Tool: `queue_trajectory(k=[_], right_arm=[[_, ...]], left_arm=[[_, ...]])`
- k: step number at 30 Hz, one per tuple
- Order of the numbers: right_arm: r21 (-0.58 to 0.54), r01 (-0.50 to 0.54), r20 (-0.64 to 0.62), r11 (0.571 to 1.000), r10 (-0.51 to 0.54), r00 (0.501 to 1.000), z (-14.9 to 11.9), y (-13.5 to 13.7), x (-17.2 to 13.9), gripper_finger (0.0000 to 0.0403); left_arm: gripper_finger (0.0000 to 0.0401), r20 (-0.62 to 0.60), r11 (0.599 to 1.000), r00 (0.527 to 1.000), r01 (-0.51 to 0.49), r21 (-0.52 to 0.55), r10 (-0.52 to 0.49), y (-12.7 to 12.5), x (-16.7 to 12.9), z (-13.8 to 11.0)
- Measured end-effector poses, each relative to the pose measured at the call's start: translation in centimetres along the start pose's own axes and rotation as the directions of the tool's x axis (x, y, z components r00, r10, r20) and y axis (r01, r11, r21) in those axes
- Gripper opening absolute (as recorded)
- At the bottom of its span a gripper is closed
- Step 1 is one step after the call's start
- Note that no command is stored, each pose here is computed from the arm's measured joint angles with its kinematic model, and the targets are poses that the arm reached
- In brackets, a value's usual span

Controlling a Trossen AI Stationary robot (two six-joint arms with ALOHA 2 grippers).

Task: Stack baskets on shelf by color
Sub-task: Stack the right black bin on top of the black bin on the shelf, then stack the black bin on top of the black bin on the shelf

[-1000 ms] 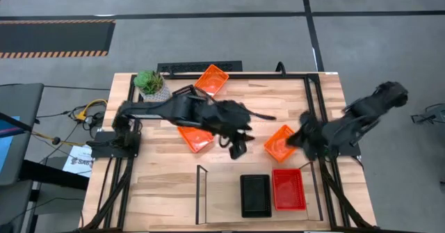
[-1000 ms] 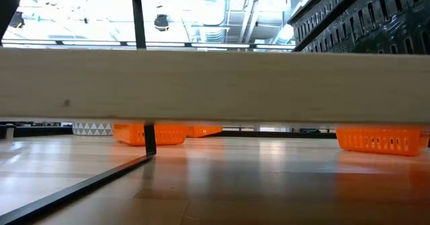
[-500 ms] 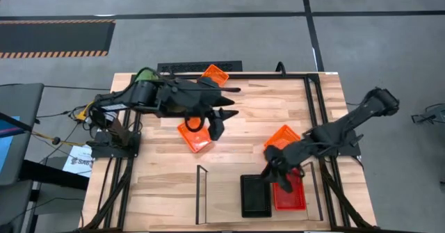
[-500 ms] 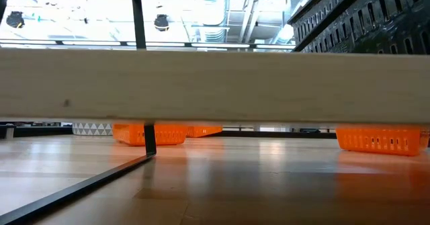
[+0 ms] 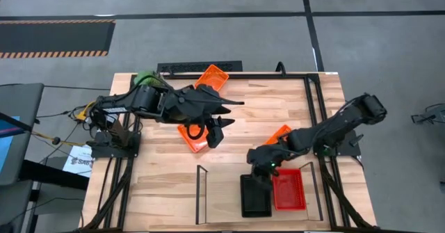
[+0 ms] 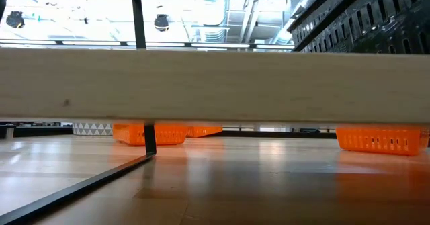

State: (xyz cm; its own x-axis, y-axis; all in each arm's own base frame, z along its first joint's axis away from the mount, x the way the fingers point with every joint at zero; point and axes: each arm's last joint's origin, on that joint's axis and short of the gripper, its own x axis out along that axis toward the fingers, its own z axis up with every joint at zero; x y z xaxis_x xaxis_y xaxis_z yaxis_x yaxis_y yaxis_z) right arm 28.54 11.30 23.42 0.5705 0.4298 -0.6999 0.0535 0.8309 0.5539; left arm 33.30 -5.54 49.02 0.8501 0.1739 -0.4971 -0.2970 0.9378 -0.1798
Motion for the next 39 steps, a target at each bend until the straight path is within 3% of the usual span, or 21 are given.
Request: queue_trajectory(k=[8, 11, 17, 20, 25, 29, 34, 39], right_arm=[[0.026, -0.018, -0.005, 0.999, 0.018, 1.0, 0.6, -0.7, 0.0, 0.0118], [0.037, -0.089, 0.044, 0.995, 0.088, 0.995, 1.2, 0.1, -1.9, 0.0118], [-0.004, -0.234, 0.205, 0.972, 0.23, 0.951, 2.0, 2.6, -8.6, 0.0118], [-0.023, -0.293, 0.311, 0.956, 0.286, 0.907, 1.8, 3.7, -12.4, 0.0118], [-0.057, -0.295, 0.479, 0.954, 0.285, 0.83, 0.3, 4.5, -17.1, 0.0118], [-0.077, -0.293, 0.552, 0.953, 0.285, 0.784, -1.0, 5.1, -19.3, 0.0118], [-0.055, -0.226, 0.56, 0.973, 0.218, 0.799, -2.7, 5.3, -19.9, 0.0118], [-0.047, -0.173, 0.549, 0.984, 0.17, 0.819, -3.5, 5.6, -19.5, 0.0118]], left_arm=[[0.0149, -0.032, 0.998, 0.997, -0.068, 0.018, 0.068, 0.2, 0.0, -0.5], [0.0149, -0.043, 0.984, 0.983, -0.177, 0.035, 0.178, 0.7, -0.1, -1.0], [0.0149, -0.083, 0.915, 0.911, -0.403, 0.029, 0.404, 2.5, 0.9, -1.7], [0.0149, -0.188, 0.879, 0.86, -0.475, 0.042, 0.474, 4.0, 3.0, -2.4], [0.0149, -0.35, 0.794, 0.724, -0.598, 0.112, 0.594, 7.2, 8.7, -3.9], [0.0149, -0.482, 0.818, 0.682, -0.555, 0.15, 0.55, 9.4, 13.3, -5.5], [0.0149, -0.532, 0.81, 0.641, -0.563, 0.164, 0.554, 11.6, 17.0, -7.7], [0.0149, -0.599, 0.794, 0.583, -0.588, 0.155, 0.549, 14.6, 19.0, -10.2]])
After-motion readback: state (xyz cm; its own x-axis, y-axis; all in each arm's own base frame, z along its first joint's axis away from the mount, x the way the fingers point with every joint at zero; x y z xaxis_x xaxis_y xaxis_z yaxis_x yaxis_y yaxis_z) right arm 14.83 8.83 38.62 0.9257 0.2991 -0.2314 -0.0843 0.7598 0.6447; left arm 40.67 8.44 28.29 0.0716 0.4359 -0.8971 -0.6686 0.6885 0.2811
